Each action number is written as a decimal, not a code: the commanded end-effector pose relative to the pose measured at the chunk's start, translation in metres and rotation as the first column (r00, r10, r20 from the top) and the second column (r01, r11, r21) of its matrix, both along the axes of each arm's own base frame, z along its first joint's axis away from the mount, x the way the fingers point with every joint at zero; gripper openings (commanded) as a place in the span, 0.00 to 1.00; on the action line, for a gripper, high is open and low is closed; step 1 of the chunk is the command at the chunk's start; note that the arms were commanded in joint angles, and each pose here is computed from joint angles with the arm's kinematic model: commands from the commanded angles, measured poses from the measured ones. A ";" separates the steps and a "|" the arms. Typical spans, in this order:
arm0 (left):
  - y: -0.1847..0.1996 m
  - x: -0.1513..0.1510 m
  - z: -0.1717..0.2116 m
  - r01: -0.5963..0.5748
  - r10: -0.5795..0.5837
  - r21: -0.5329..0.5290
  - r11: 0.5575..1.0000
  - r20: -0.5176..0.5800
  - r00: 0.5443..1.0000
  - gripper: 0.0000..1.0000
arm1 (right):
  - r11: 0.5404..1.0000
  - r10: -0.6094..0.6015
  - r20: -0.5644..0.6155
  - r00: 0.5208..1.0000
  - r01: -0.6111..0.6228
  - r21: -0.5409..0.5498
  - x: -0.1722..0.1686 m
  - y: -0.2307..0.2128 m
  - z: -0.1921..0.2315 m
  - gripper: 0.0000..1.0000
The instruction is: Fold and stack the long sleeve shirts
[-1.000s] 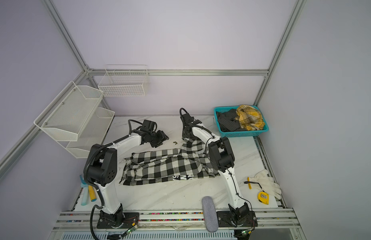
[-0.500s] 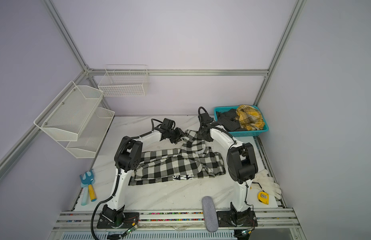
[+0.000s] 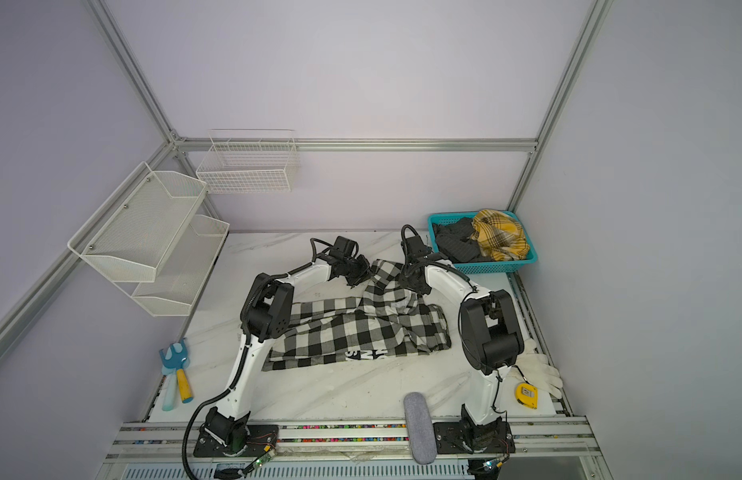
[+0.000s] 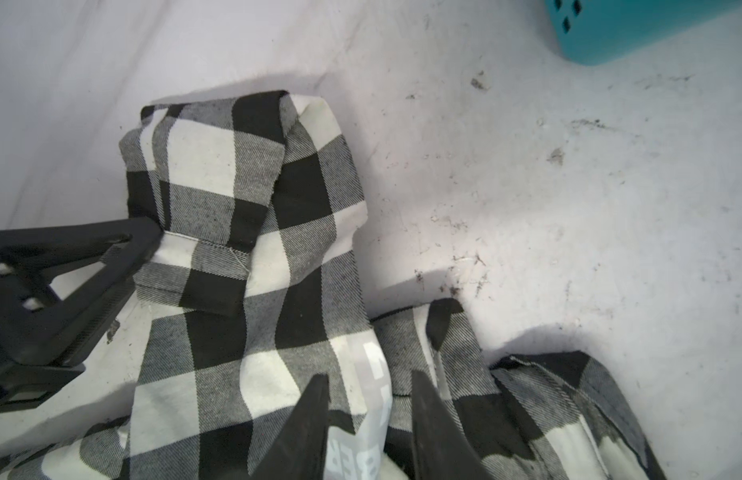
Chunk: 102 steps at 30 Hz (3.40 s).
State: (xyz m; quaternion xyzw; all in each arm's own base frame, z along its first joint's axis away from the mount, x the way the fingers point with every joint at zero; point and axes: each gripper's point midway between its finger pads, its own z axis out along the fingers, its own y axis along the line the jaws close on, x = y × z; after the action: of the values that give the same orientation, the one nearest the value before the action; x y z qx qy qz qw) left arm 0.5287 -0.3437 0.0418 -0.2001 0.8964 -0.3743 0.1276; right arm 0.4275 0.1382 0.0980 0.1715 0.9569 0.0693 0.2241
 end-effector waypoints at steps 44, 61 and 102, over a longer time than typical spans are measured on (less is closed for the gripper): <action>0.025 -0.002 0.050 -0.001 0.001 0.010 1.000 0.031 1.000 0.38 | 0.998 -0.008 -0.012 1.000 0.009 0.065 -0.026 -0.021 -0.014 0.36; 0.036 0.010 0.059 -0.005 -0.002 0.109 0.994 0.065 0.998 0.28 | 0.998 -0.003 -0.018 1.000 0.005 0.060 -0.027 -0.020 -0.013 0.36; 0.004 0.016 0.077 0.024 -0.025 0.002 1.000 0.102 0.994 0.00 | 0.996 -0.010 0.022 1.000 0.008 0.088 -0.028 -0.018 0.002 0.35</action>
State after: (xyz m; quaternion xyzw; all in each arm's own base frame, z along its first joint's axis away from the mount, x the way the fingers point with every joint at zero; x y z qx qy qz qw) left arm 0.5311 -0.3180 0.0611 -0.1901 0.9159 -0.3304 0.1255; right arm 0.4010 0.1167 0.0838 0.1855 0.9550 0.0977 0.2096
